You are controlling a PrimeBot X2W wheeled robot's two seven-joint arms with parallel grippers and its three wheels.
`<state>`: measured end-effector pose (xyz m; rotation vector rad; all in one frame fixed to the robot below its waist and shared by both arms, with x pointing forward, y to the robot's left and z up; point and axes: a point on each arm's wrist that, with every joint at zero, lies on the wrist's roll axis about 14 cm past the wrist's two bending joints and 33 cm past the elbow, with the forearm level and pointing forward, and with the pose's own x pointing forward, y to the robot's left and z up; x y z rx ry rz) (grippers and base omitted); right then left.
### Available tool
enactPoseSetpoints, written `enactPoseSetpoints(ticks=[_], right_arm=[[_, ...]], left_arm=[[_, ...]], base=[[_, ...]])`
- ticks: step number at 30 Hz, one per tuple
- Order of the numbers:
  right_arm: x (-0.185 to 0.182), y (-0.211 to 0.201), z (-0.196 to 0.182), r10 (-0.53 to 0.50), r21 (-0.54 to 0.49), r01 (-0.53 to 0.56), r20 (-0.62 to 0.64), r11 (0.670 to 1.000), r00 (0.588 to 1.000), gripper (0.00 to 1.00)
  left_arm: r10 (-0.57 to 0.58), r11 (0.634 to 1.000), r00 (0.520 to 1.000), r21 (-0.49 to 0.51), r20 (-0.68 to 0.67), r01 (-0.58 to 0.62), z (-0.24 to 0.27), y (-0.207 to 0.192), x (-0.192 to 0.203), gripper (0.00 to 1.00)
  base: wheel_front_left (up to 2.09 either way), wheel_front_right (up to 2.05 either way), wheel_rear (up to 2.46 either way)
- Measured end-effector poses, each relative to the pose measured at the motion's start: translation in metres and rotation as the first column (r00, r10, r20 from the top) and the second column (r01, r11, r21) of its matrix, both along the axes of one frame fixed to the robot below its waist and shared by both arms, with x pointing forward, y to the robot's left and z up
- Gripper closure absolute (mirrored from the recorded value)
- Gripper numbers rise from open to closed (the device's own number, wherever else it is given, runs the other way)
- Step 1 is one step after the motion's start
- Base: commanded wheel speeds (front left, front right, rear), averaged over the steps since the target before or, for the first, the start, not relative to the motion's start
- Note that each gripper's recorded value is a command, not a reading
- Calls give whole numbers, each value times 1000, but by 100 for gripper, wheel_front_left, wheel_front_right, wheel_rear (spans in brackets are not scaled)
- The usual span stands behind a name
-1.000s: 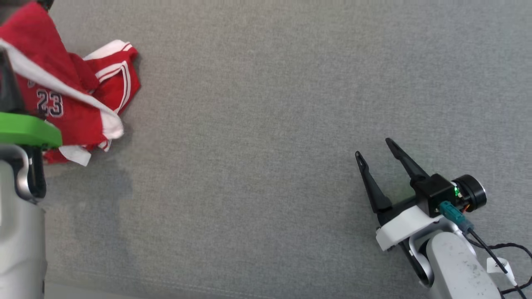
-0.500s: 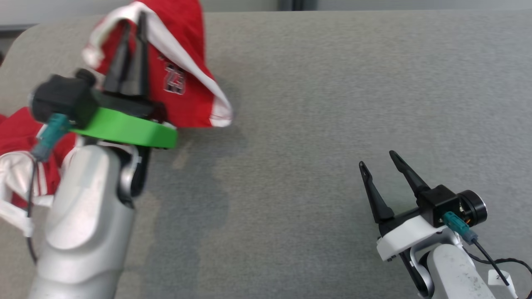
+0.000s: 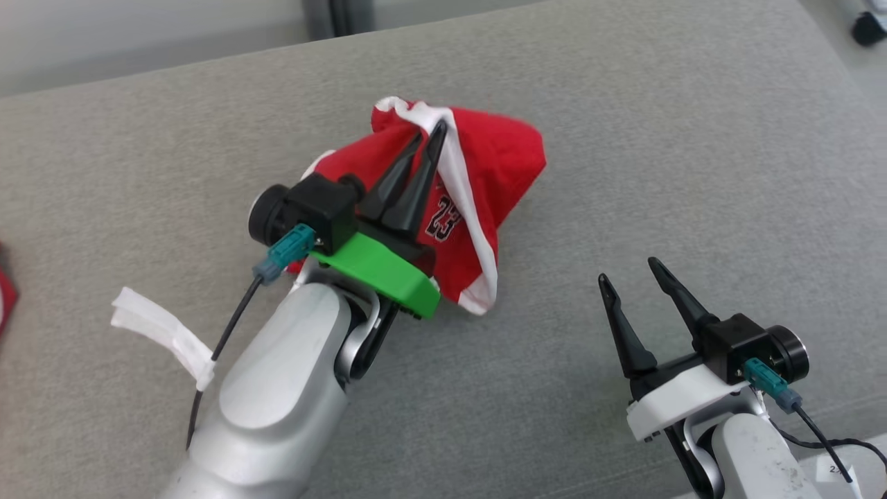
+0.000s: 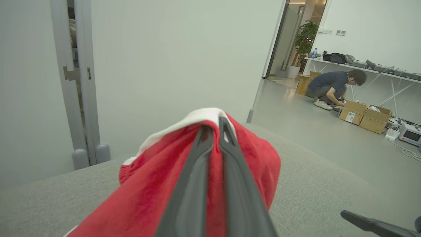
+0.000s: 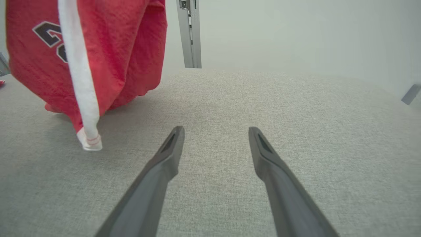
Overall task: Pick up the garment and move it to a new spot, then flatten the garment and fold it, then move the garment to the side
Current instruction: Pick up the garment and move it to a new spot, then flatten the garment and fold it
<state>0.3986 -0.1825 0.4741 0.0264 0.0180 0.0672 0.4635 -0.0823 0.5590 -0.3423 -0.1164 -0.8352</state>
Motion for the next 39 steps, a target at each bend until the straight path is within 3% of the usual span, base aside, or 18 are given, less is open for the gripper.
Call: enactPoseSetpoints(ticks=[1,2,9,16,19,23,30,35,39], right_arm=[[-2,-4,0,-12,-2,12,-2,1000,1000,0],[-4,-7,0,-21,-4,21,-2,1000,1000,0],[-9,-14,8,-42,-4,42,18,999,999,0],[-12,-7,13,-25,8,25,35,1000,999,0],[-18,-2,14,-15,14,15,38,1000,999,0],[-27,3,14,-4,21,3,39,1000,999,0],[-41,11,16,17,29,-18,44,999,999,0],[-40,14,18,27,30,-28,51,999,998,0],[-40,15,17,29,27,-30,47,999,998,0]], left_arm=[[-3,1000,1000,7,-21,4,-8,-3,-1,61],[-1,1000,999,16,-41,2,-15,-3,-1,0],[209,976,959,111,-193,-190,-79,57,5,0],[446,893,864,183,-236,-411,-106,142,-13,0],[539,840,815,212,-214,-500,-107,180,-31,0],[578,812,789,235,-209,-534,-110,200,-60,0],[585,808,777,249,-230,-535,-117,207,-100,0],[584,810,779,225,-227,-542,-111,207,-103,0],[539,840,812,220,-224,-496,-109,189,-102,0]], base=[[0,0,0],[0,0,0],[0,0,0],[0,0,0],[0,0,0],[0,0,0],[0,0,0],[0,0,0],[0,0,0]])
